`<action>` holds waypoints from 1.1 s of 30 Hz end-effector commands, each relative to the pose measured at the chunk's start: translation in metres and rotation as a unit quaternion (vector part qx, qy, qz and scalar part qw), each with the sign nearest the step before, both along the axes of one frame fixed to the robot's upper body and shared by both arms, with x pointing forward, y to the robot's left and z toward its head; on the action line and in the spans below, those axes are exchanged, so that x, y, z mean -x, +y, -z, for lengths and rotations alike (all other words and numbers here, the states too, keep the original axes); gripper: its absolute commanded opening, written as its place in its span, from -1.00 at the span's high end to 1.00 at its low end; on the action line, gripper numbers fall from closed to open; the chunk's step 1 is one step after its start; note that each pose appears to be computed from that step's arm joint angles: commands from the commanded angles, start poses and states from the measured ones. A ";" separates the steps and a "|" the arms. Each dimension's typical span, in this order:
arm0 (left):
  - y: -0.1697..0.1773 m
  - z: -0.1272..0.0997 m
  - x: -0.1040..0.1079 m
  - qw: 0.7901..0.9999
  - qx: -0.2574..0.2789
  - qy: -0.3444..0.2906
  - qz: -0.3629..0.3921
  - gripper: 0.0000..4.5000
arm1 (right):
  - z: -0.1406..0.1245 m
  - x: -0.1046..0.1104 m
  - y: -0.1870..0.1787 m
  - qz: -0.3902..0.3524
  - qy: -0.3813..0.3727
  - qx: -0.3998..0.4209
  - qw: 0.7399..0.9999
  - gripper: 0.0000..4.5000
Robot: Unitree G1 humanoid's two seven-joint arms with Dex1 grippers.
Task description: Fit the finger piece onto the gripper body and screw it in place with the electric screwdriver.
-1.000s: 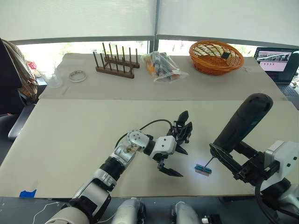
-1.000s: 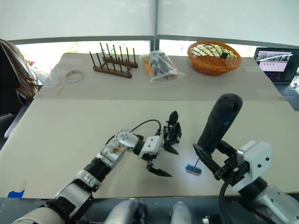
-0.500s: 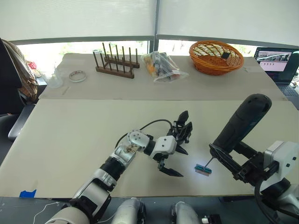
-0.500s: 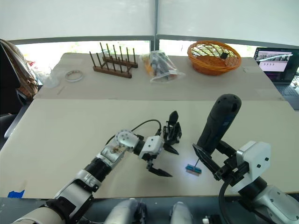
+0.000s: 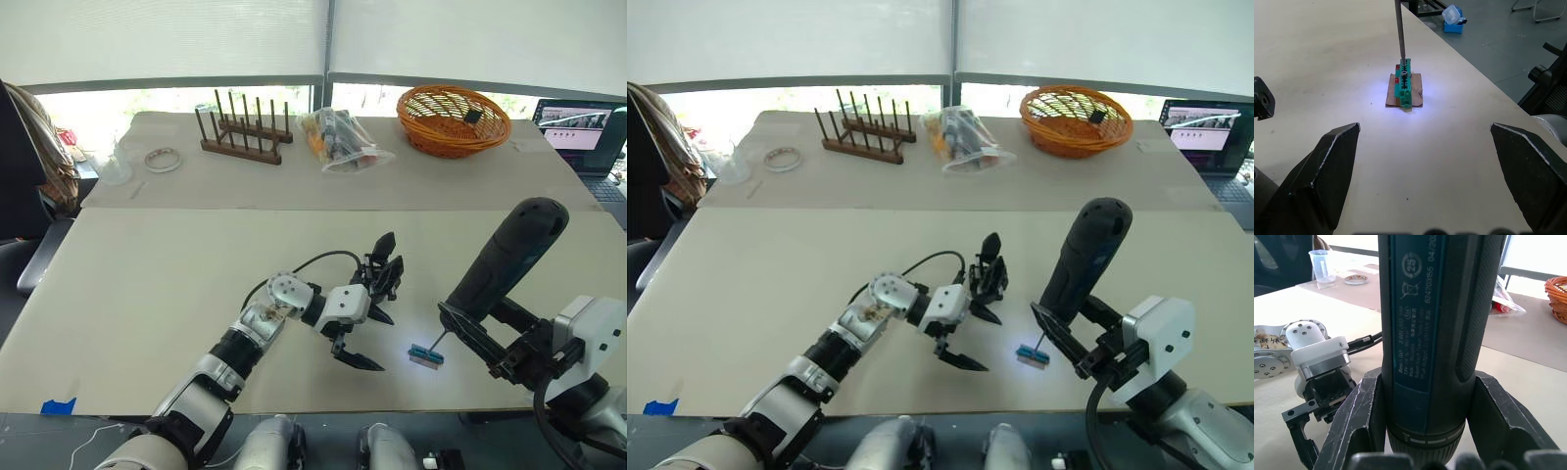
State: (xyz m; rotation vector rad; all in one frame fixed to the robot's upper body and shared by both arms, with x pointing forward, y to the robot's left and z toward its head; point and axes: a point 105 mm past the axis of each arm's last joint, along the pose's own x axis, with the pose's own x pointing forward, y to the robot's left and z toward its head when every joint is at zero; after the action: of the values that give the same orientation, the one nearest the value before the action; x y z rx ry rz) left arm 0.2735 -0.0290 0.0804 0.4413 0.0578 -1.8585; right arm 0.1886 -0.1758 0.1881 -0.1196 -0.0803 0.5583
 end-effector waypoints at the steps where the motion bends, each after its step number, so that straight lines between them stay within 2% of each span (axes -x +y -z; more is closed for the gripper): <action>1: -0.005 -0.010 0.001 1.000 0.014 -0.016 0.009 -1.00 | -0.010 0.002 0.003 -0.008 -0.029 0.004 1.000 0.14; 33: -0.005 -0.011 -0.001 1.000 0.014 -0.018 0.007 -1.00 | -0.004 -0.004 0.004 -0.013 -0.024 0.003 1.000 0.14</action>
State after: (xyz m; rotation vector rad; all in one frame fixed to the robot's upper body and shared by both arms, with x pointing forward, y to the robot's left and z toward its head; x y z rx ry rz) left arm 0.2737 -0.0293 0.0808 0.4418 0.0561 -1.8581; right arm 0.1946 -0.1749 0.1815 -0.1175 -0.0669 0.5744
